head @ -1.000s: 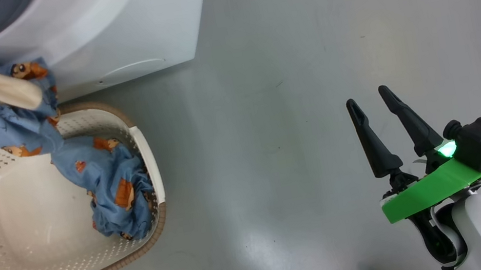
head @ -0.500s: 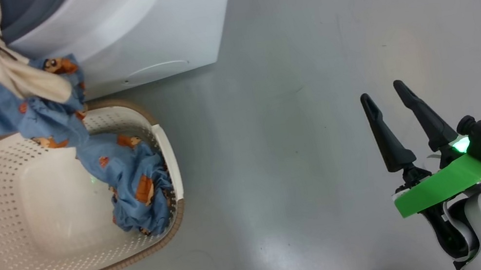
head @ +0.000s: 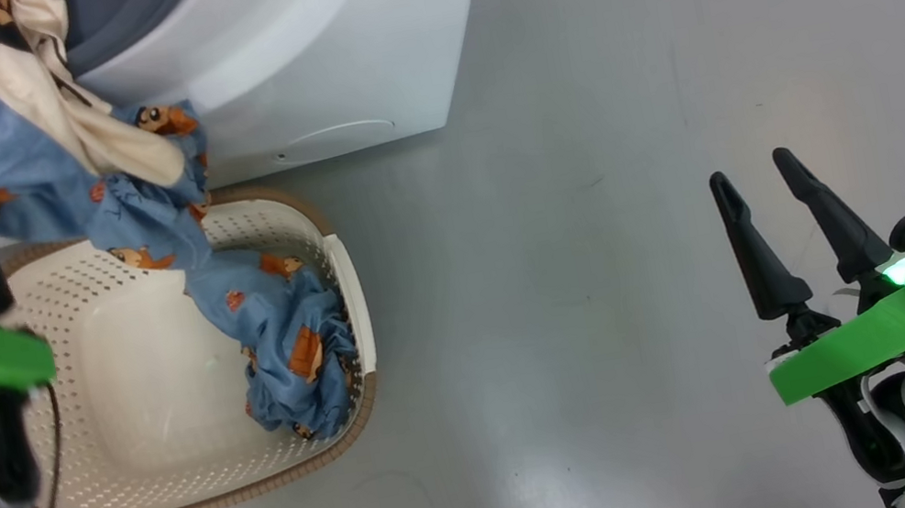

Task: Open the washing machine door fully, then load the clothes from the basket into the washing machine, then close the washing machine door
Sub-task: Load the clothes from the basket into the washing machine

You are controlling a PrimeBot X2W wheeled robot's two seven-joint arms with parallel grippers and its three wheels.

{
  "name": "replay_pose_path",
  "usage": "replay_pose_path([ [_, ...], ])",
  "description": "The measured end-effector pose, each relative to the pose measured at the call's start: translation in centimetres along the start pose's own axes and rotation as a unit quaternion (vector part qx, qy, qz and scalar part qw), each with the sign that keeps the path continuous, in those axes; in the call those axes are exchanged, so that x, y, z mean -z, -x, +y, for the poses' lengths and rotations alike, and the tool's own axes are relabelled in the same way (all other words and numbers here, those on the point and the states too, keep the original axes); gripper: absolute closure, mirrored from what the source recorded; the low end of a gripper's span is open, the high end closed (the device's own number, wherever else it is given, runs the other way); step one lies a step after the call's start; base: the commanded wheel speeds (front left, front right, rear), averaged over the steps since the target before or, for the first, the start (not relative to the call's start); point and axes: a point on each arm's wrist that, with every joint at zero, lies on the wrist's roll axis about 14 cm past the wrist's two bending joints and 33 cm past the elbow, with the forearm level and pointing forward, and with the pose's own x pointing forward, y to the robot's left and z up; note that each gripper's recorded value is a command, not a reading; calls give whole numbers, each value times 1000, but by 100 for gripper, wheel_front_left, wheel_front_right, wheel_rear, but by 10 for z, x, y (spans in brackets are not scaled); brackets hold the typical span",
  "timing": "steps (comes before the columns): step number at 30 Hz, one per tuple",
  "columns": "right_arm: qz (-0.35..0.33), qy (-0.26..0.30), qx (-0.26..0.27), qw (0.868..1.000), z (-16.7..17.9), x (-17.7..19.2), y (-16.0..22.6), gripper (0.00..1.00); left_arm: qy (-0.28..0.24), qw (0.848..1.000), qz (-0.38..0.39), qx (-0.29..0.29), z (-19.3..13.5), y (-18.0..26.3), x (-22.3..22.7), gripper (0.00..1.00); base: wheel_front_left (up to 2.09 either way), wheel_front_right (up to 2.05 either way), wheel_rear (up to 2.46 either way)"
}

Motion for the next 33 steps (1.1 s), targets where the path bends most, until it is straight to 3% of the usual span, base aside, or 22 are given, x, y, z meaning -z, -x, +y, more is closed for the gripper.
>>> replay_pose_path([
  [18,-3,7,-7,1000,0,-5,3,0,-5,999,1,-41,20,85,13,0,0,0,0],
  [33,-2,8,-6,1000,-1,-4,4,0,12,999,15,-41,13,98,26,0,0,0,0],
])
